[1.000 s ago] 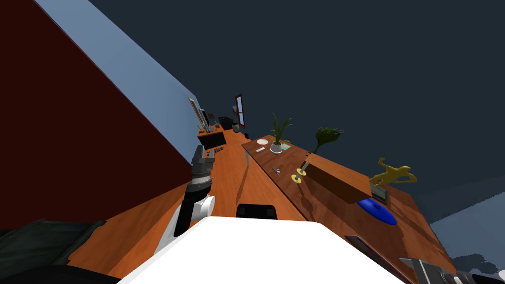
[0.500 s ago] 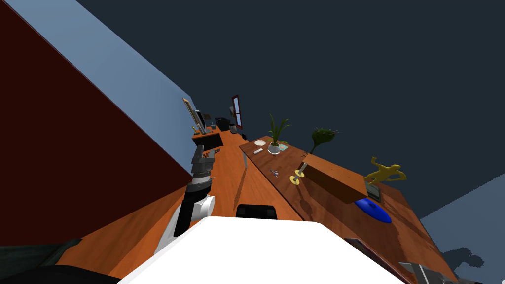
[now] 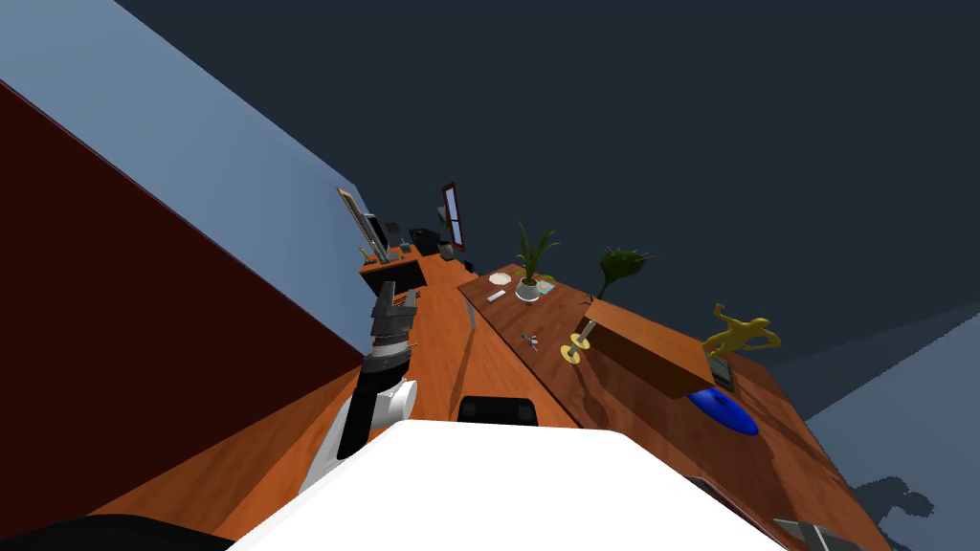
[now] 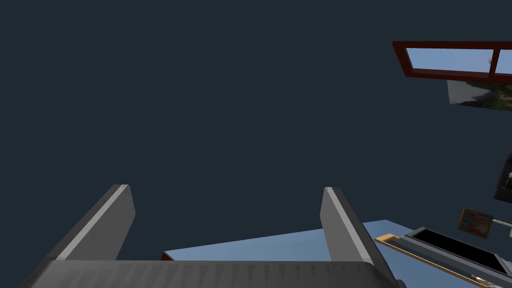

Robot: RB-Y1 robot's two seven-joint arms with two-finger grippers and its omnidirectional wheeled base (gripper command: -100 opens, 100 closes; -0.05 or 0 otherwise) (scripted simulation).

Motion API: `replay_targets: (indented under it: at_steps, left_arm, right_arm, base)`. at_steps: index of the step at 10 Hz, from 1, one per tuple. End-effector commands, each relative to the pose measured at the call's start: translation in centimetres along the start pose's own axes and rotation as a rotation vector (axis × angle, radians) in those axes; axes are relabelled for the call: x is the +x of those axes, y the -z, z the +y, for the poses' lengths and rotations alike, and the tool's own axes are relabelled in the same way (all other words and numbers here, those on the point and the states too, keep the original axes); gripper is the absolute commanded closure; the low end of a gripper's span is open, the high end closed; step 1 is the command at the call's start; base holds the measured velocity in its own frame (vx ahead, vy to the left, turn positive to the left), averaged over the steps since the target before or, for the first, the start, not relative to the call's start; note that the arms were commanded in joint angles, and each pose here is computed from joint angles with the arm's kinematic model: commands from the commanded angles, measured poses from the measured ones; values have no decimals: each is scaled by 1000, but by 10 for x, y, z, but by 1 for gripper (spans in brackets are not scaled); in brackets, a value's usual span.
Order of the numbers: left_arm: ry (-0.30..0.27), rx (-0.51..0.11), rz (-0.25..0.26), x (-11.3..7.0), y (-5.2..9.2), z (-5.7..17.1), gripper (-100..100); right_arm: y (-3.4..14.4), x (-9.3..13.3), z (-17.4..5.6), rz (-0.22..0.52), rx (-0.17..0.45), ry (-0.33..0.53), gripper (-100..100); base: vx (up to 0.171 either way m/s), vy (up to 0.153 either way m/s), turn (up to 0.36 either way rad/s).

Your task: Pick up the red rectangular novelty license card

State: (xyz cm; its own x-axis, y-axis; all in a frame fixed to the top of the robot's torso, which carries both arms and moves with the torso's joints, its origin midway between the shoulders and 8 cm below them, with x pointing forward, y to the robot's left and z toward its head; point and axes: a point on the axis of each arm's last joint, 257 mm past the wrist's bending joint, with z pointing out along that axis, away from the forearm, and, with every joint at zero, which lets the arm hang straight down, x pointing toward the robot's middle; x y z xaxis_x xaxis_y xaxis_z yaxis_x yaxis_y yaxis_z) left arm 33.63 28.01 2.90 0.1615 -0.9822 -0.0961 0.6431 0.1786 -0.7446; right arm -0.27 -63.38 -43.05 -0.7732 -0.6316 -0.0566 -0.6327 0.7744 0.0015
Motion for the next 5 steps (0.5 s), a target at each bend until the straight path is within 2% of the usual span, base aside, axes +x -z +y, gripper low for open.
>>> replay_targets:
  at_steps: [1,5]
  left_arm:
    - [0,0,0,0,0,0,0]
    - [0,0,0,0,0,0,0]
  right_arm:
    - [0,0,0,0,0,0,100]
    - [0,-1,-1,0,1,7,100]
  base:
    - [8,-1,6]
    - [0,0,5]
